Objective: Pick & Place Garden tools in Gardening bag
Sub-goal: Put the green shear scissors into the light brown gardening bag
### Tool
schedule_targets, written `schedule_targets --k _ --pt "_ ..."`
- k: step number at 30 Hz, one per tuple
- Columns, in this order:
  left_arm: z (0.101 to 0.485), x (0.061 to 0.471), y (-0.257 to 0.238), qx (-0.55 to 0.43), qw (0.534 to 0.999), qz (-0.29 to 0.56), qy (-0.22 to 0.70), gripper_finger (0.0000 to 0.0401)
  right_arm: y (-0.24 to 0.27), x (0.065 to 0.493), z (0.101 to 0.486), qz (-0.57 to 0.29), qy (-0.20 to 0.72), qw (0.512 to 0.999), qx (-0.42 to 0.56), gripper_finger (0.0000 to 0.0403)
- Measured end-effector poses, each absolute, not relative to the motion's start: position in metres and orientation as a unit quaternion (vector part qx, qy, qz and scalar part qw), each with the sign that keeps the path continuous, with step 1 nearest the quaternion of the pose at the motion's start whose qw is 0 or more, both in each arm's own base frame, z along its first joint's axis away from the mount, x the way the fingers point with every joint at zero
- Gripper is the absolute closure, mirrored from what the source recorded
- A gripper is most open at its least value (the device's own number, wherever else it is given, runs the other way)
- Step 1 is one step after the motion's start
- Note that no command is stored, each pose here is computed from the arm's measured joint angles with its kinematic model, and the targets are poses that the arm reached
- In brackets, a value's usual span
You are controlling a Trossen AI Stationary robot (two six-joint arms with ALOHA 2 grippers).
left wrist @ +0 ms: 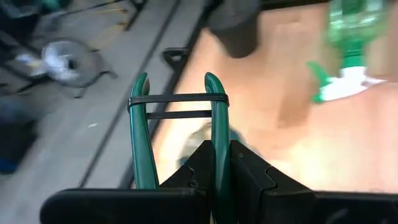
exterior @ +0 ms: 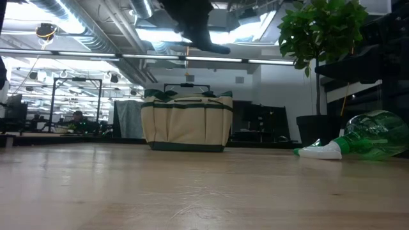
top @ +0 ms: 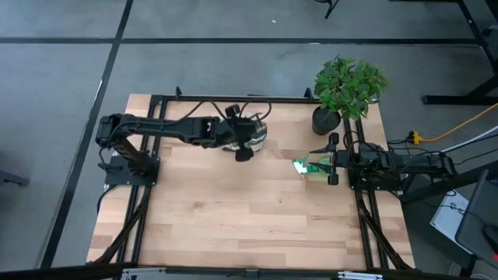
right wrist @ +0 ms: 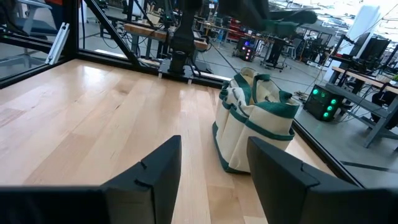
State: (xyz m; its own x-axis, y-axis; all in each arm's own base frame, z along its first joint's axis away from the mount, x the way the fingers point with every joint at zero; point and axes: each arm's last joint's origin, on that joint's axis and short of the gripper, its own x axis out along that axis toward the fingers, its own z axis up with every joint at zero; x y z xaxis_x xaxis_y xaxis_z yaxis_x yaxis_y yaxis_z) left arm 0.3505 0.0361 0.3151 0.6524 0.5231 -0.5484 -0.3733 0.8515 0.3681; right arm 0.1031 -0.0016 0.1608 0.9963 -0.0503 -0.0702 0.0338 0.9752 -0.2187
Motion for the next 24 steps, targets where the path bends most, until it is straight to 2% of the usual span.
schedule_targets --k 4,9,17,20,24 --pt "0.316 0.354 0.036 0.085 0.928 0.163 0.325 0.0372 -0.002 0.103 0.161 -0.021 0.038 0.993 -0.109 0.0217" --pt "0.317 0.362 0.026 0.061 0.955 0.005 0.29 0.0372 -0.002 0.103 0.161 -0.022 0.038 0.993 -0.109 0.0217" --pt "0.326 0.372 -0.01 0.074 0.953 -0.229 0.186 0.0372 -0.002 0.103 0.161 -0.023 0.038 0.993 -0.109 0.0217" --pt "0.329 0.374 -0.022 0.093 0.947 -0.267 0.154 0.0372 -0.002 0.103 0.161 -0.023 0.038 0.993 -0.109 0.0217" --pt "0.332 0.375 -0.026 0.107 0.946 -0.276 0.132 0.0372 -0.002 0.103 0.161 -0.023 0.038 0.993 -0.109 0.0217"
